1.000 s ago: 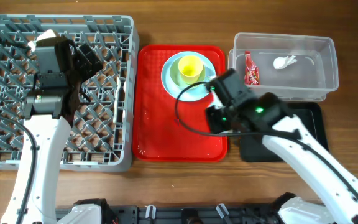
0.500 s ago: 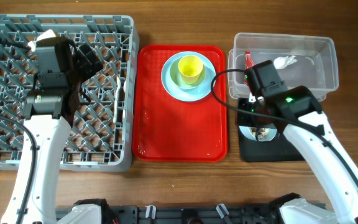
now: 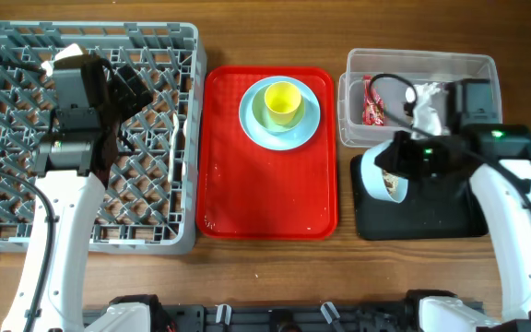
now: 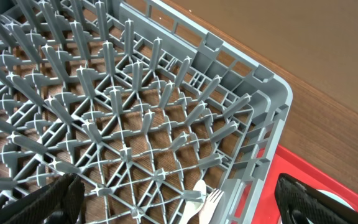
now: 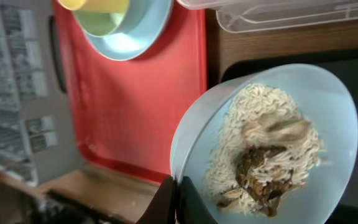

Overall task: Sort waste into correct bins and load items into the dishwasher rack
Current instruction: 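Carry the rice bowl over the black tray with the right gripper, then tip the bowl to pour rice and scraps onto the black tray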

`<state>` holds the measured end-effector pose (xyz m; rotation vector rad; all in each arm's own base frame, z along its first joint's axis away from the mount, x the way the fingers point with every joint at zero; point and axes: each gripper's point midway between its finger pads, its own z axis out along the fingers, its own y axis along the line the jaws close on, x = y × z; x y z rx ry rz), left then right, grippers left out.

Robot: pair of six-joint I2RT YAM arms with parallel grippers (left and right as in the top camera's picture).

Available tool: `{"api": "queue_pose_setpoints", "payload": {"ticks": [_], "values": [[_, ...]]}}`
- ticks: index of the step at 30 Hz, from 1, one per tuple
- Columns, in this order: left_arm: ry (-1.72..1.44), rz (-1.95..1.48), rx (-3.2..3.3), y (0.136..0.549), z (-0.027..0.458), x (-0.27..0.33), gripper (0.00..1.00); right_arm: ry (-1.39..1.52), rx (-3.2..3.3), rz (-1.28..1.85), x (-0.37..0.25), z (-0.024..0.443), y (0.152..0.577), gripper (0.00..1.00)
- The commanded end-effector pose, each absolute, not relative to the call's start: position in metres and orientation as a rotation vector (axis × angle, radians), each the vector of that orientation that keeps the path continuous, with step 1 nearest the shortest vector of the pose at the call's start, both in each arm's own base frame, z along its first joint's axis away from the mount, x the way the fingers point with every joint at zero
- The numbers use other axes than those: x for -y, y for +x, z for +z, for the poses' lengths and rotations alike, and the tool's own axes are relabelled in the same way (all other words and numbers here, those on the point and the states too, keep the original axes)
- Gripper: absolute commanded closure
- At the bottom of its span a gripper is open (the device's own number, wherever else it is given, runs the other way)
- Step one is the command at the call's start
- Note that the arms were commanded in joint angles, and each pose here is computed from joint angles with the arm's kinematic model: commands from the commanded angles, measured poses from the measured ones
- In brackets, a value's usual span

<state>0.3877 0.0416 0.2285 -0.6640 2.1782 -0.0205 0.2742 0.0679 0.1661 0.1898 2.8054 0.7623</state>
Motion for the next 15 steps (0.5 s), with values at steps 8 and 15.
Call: {"api": "queue_pose_setpoints", "payload": {"ticks": [8,15], "values": [[-0.678,-0.038,-2.151,0.390,0.237,-0.043,0.00,0.225,-2.412,1.285,-0.040,0.186,0.269,0.96],[-0.678,-0.037,-2.152,0.389,0.237,-0.043,0.00,0.286,-2.236,1.361,-0.020,0.186,0.270,0.96]]}}
